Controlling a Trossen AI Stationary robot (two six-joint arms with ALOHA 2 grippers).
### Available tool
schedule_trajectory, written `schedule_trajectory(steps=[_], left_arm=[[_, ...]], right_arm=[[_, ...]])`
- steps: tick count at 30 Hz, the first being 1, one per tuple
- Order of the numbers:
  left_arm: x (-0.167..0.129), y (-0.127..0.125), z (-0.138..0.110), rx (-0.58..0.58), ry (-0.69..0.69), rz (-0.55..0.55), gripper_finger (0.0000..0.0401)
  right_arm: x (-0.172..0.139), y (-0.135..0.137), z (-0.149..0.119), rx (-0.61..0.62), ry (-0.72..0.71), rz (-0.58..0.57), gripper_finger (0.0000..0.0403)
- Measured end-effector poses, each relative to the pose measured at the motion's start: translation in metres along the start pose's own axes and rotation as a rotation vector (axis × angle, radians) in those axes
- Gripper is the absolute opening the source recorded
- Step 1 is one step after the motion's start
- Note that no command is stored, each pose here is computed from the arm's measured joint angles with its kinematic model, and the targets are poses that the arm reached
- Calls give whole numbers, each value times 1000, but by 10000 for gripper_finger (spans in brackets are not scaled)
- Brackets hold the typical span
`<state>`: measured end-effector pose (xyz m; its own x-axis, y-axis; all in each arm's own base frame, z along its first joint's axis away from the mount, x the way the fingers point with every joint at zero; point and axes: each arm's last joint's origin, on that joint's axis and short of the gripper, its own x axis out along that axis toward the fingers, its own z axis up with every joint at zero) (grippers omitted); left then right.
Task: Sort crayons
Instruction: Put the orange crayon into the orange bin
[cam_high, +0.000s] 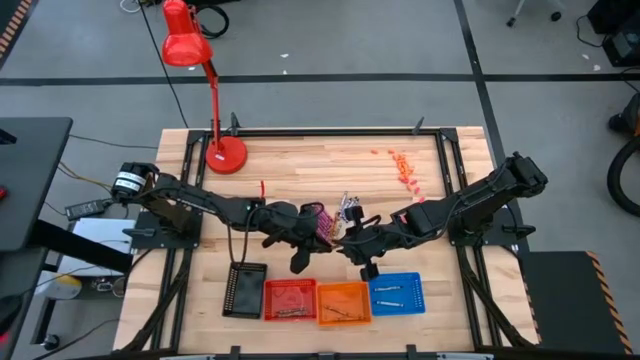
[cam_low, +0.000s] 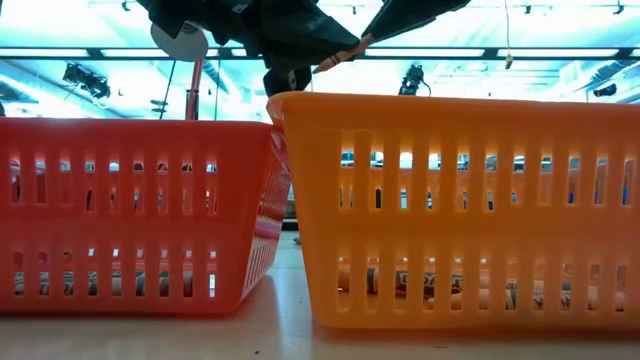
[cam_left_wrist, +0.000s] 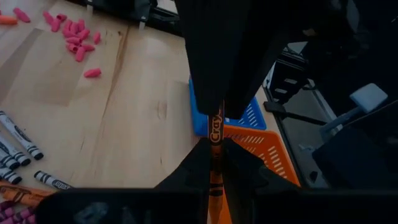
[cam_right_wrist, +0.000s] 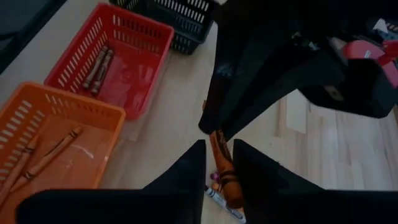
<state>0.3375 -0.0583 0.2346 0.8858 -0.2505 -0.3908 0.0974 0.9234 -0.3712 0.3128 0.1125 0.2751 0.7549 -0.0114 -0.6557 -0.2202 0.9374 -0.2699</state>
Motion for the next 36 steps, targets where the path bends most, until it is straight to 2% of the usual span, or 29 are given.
schedule_trajectory(steps=[8,17,29,36], left_arm=[[0,-4,-2,5,5,-9,34],[0,-4,-1,5,4,-9,40],[1,-6,-3,-7,8,-14,152],[1,-5,-2,-72,5,-4,158]], right_arm=[[0,1,1,2,-10,16,29],[0,1,1,35,-11,23,39],[0,3,0,104,-3,99,36],[-1,11,-1,269,24,267,37]])
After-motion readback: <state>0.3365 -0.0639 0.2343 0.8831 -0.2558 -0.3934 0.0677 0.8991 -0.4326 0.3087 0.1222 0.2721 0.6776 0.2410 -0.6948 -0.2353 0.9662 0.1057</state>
